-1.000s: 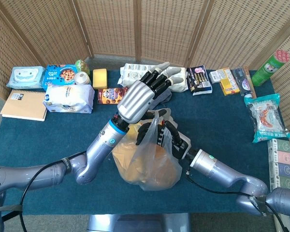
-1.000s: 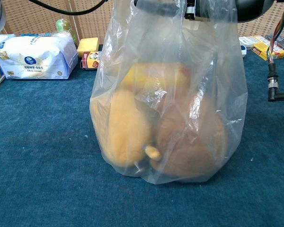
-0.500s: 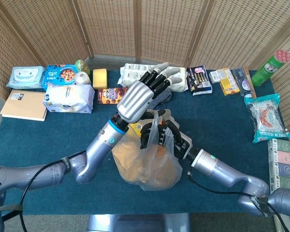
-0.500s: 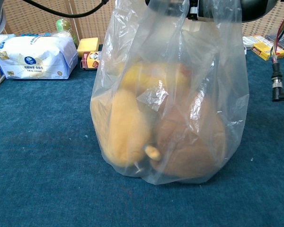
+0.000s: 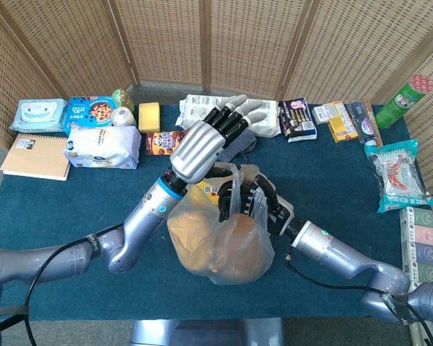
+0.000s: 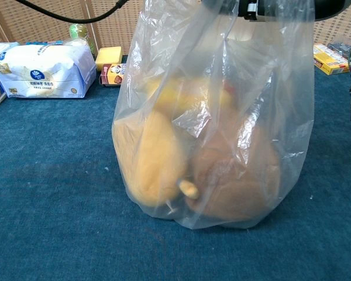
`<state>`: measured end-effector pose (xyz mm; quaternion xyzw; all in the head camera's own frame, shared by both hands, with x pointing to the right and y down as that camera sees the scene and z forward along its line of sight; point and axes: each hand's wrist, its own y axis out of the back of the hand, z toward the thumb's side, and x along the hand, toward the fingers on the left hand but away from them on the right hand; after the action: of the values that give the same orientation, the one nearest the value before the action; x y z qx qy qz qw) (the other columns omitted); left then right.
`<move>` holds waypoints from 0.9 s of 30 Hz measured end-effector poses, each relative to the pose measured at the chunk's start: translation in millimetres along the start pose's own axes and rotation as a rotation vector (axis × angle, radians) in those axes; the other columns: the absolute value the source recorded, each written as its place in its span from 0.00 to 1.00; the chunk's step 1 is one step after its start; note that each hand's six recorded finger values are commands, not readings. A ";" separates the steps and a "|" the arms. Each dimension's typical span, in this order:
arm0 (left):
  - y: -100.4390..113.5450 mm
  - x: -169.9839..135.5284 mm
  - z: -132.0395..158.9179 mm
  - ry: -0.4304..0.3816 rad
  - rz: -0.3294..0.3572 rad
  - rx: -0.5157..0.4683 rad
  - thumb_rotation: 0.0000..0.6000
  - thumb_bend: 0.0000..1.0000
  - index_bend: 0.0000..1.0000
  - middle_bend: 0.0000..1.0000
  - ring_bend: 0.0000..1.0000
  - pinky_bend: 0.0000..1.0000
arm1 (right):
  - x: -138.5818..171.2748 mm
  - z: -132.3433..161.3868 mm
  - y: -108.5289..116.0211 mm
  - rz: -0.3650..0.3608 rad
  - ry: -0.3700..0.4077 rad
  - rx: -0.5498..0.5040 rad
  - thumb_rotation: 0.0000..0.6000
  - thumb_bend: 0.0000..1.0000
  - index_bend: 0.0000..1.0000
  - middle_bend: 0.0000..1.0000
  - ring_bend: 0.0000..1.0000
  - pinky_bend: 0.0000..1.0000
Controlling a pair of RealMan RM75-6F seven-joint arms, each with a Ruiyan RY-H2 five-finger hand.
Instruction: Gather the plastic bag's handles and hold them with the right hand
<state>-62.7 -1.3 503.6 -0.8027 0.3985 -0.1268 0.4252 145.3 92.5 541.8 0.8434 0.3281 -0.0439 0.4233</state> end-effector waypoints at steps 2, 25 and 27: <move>1.3 -2.8 -3.1 0.002 -0.016 0.024 1.00 0.09 0.04 0.06 0.00 0.07 | 1.6 1.2 2.2 -0.012 -0.005 -0.003 0.24 0.23 0.41 0.53 0.58 0.46; 22.4 -51.8 -23.0 0.106 -0.179 -0.070 1.00 0.04 0.00 0.04 0.00 0.06 | 8.6 8.0 16.7 -0.070 -0.006 -0.028 0.23 0.23 0.41 0.53 0.58 0.47; 27.9 -57.6 -25.3 0.112 -0.169 -0.076 1.00 0.04 0.00 0.04 0.00 0.06 | 8.9 8.1 16.2 -0.070 -0.008 -0.038 0.23 0.23 0.41 0.53 0.58 0.47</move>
<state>-128.7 18.0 504.8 -0.8406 0.3569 -0.1919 0.3593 163.4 84.2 544.6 0.8230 0.3566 -0.0560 0.4386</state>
